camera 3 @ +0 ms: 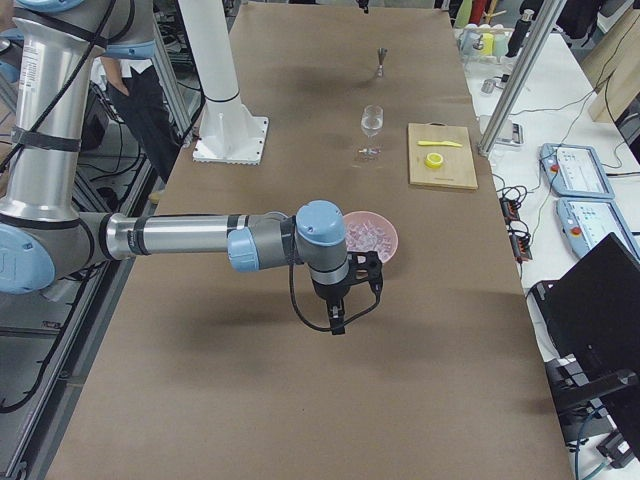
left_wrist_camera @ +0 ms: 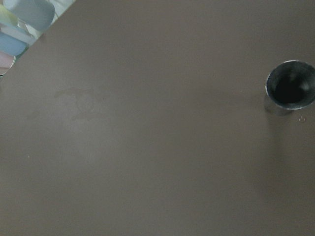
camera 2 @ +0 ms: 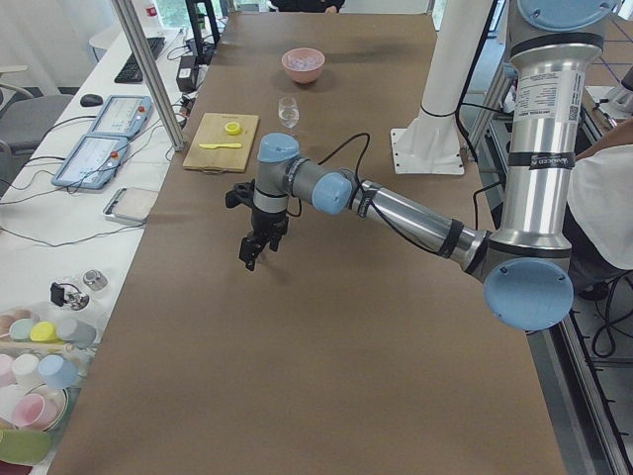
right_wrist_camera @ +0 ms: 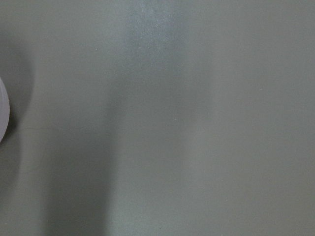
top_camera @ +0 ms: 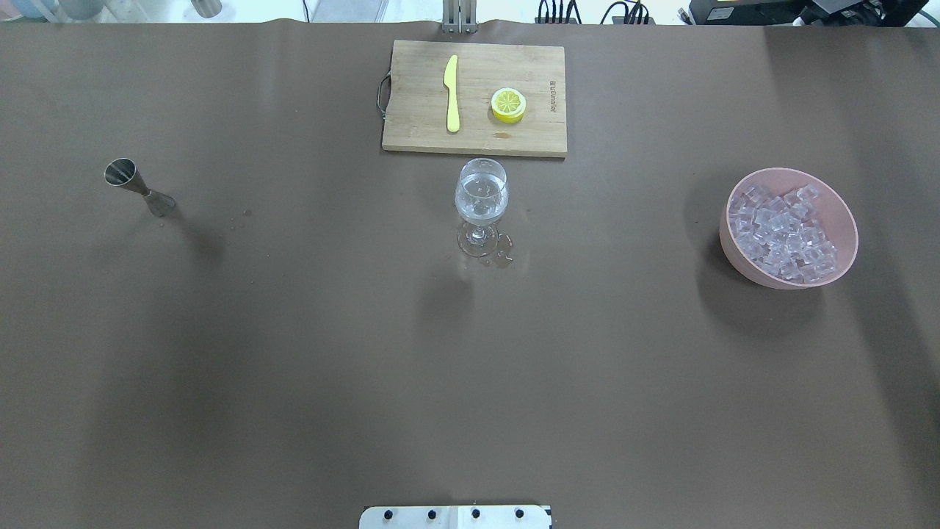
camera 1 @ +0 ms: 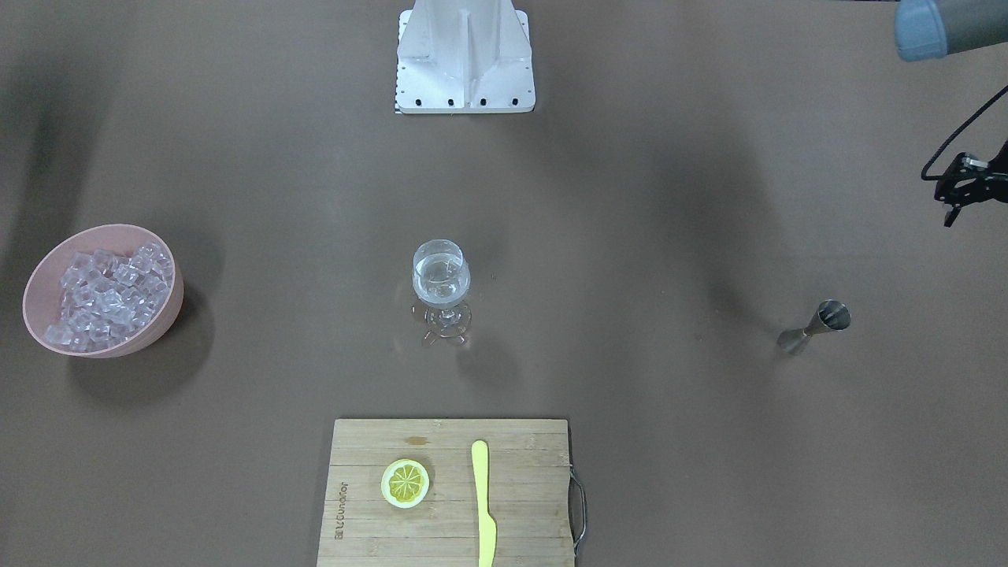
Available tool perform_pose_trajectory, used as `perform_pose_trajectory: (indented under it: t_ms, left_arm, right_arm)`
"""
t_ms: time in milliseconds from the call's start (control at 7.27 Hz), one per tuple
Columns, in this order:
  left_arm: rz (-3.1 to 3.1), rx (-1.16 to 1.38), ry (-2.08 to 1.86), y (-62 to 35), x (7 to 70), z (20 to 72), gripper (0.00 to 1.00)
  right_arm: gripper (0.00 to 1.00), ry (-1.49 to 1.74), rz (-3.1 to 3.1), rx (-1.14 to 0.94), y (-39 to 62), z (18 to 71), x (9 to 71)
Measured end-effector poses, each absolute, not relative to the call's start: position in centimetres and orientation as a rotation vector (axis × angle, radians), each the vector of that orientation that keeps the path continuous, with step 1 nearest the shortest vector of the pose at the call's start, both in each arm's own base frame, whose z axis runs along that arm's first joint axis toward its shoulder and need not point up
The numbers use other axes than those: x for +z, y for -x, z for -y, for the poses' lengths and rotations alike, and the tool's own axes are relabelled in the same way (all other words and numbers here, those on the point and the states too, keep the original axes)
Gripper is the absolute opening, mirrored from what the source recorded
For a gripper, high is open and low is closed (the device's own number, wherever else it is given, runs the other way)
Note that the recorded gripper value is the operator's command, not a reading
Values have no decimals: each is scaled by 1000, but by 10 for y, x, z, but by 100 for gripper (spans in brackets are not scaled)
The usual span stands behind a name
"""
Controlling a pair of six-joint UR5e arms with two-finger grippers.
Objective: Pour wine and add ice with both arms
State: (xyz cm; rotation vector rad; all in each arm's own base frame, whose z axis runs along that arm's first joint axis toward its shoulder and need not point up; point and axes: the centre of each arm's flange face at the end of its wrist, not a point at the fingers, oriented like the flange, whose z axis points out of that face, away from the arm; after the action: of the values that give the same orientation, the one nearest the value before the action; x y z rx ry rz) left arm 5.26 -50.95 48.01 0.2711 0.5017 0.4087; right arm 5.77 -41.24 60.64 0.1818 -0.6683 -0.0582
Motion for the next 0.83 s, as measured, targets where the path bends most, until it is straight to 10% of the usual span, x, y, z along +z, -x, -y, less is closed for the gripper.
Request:
perform_pose_trajectory:
  t_ms: [825]
  left_arm:
    - [-764, 118, -21, 68, 585, 493, 98]
  right_arm:
    - [100, -186, 668, -59, -58, 412, 604]
